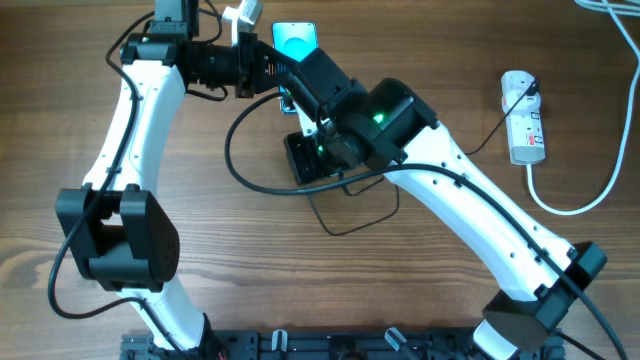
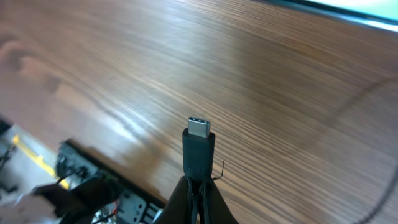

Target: Plug charger to phone and switch on socket

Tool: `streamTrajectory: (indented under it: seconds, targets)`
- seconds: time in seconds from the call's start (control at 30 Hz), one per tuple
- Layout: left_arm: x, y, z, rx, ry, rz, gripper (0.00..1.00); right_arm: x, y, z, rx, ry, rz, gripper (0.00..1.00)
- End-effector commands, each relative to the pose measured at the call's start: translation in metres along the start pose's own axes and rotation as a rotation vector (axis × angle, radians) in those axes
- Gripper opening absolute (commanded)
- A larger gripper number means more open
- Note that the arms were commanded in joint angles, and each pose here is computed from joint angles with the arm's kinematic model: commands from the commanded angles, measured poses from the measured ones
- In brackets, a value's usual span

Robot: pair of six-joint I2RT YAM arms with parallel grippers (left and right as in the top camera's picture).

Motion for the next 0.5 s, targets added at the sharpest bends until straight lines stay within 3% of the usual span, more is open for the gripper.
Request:
streamTrajectory:
  seconds: [0.0, 0.47]
  targets:
    - [-0.017, 0.005, -0.001, -0.003, -0.094, -0.06, 0.04, -0.008, 0.008, 0.005, -0.078, -0.066, -0.071, 0.04]
    - [-0.02, -0.001, -0.009, 0.027, -0.113, -0.091, 0.04, -0.011, 0.01, 0.016, -0.089, -0.089, -0.008, 0.04]
Point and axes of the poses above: each gripper's point midway between its finger pads, its own y axis back along the fingers, its own x axis along the line the jaws close on, z = x × y, the point moved 9 cm from there along y, back along the fingers, and after that the axes turned 8 degrees about -y, right-handed, at the moved point
